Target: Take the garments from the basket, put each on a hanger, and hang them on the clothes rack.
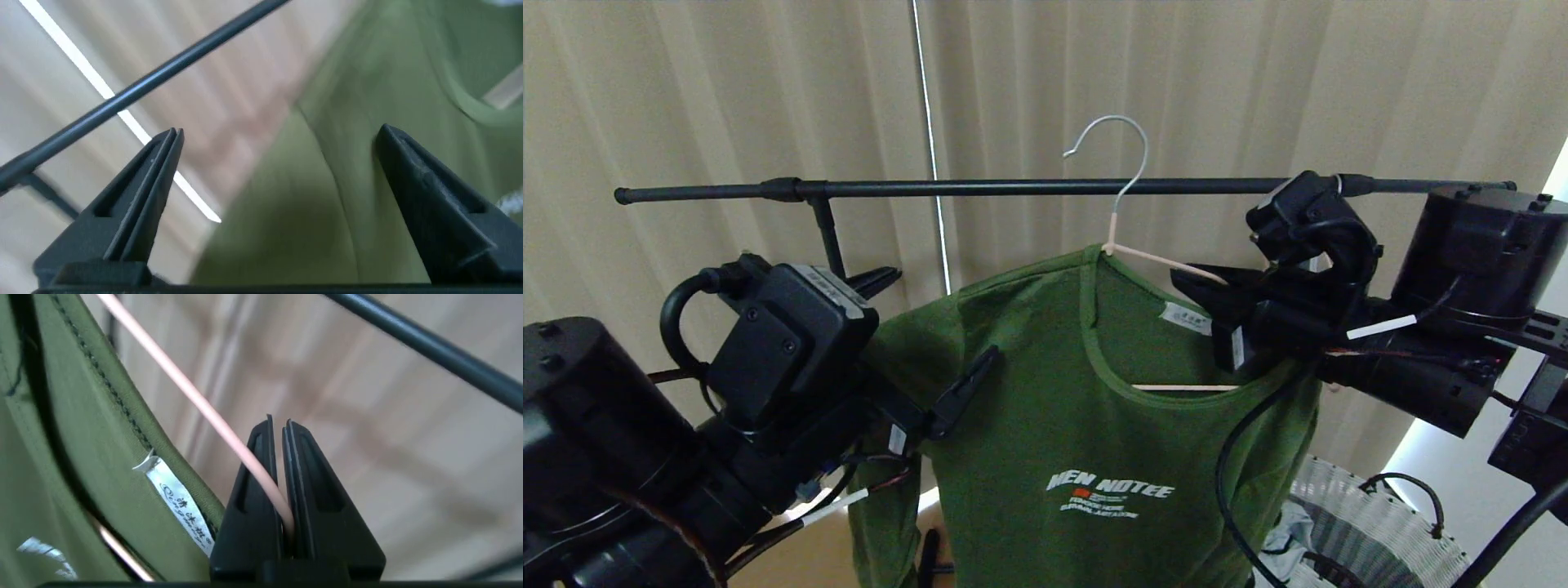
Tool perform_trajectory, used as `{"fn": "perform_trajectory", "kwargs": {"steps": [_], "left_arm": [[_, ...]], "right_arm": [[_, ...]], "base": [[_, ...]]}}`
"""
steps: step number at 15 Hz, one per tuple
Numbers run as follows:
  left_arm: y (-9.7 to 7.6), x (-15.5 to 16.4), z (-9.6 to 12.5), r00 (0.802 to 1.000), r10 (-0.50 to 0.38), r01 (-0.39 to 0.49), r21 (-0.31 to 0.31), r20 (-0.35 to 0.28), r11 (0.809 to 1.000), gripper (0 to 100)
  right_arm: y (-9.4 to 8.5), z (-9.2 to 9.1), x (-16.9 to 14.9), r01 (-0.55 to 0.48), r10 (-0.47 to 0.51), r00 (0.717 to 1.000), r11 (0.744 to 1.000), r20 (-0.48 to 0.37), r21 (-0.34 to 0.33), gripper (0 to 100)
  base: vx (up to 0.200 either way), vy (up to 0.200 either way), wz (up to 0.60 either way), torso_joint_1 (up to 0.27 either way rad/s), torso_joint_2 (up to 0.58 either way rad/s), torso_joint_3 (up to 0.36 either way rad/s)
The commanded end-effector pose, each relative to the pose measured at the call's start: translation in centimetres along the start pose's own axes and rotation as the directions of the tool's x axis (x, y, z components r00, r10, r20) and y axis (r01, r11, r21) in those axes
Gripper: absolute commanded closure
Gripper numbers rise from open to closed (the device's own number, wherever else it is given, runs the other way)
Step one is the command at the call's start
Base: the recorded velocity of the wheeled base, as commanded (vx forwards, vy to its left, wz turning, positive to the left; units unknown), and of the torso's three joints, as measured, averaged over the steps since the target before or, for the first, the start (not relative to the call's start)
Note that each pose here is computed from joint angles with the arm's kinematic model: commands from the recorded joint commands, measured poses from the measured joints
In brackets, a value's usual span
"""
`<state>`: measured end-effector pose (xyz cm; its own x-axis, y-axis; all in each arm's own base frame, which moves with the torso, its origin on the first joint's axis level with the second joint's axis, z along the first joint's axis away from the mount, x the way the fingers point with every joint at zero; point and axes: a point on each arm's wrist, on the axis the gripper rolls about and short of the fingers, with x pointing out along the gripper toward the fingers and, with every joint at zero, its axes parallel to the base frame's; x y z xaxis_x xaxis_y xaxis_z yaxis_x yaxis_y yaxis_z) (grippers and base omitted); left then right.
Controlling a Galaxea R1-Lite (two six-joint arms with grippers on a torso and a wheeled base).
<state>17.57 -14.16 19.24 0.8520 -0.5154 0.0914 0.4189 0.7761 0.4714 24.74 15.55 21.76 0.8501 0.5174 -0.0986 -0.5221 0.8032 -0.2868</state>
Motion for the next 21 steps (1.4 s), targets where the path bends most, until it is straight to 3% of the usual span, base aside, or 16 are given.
{"fn": "perform_trajectory", "kwargs": {"steps": [1,5,7,8,14,15,17,20,21], "left_arm": [[0.3,-1.6,-0.1,1.000,-0.011,0.011,-0.001,0.011,1.000,0],[0.9,-3.2,-1.8,0.998,0.017,-0.017,-0.004,-0.058,1.000,0],[1.4,-3.6,-3.9,0.987,0.054,-0.052,0.015,-0.154,0.999,0],[1.4,-3.5,-4.3,0.983,0.052,-0.050,0.015,-0.174,0.999,0],[0.9,-1.9,-5.4,0.975,0.027,-0.026,0.008,-0.220,1.000,0],[0.8,-1.9,-5.4,0.974,0.027,-0.026,0.005,-0.223,1.000,100],[0.8,-2.0,-5.5,0.973,0.030,-0.030,0.004,-0.230,1.000,100],[1.9,-2.8,-6.8,0.953,0.085,-0.085,0.012,-0.290,0.996,100],[2.8,-3.6,-7.7,0.933,0.131,-0.130,0.024,-0.335,0.991,100]], "right_arm": [[-1.4,0.0,-1.0,0.050,-0.050,0.999,0.999,0.005,0.004,100],[-2.3,0.4,-2.9,0.086,-0.086,0.996,0.996,0.024,0.008,100],[-2.5,1.1,-3.7,0.093,-0.094,0.994,0.996,0.049,0.009,100],[-2.5,1.2,-4.0,0.091,-0.091,0.994,0.996,0.056,0.009,100],[-1.6,1.8,-4.2,0.056,-0.056,0.995,0.998,0.088,0.006,100],[-1.5,1.8,-4.2,0.052,-0.053,0.995,0.999,0.087,0.006,100],[-1.5,1.8,-4.2,0.052,-0.053,0.995,0.999,0.087,0.006,100],[-1.6,1.7,-4.1,0.056,-0.057,0.995,0.998,0.079,0.005,100],[-2.0,1.6,-4.2,0.074,-0.074,0.994,0.997,0.074,0.006,100]], "base": [[0.000,0.000,0.00,0.000,0.00,0.000],[0.000,0.000,0.00,0.000,0.00,0.000],[0.000,0.000,0.00,0.000,0.00,0.000],[0.000,0.000,0.00,0.000,0.00,0.000],[0.000,0.000,0.00,0.000,0.00,0.000],[0.000,0.000,0.00,0.000,0.00,0.000],[0.000,0.000,0.00,0.000,0.00,0.000],[0.000,0.000,0.00,0.000,0.00,0.000],[0.000,0.000,0.00,0.000,0.00,0.000]]}}
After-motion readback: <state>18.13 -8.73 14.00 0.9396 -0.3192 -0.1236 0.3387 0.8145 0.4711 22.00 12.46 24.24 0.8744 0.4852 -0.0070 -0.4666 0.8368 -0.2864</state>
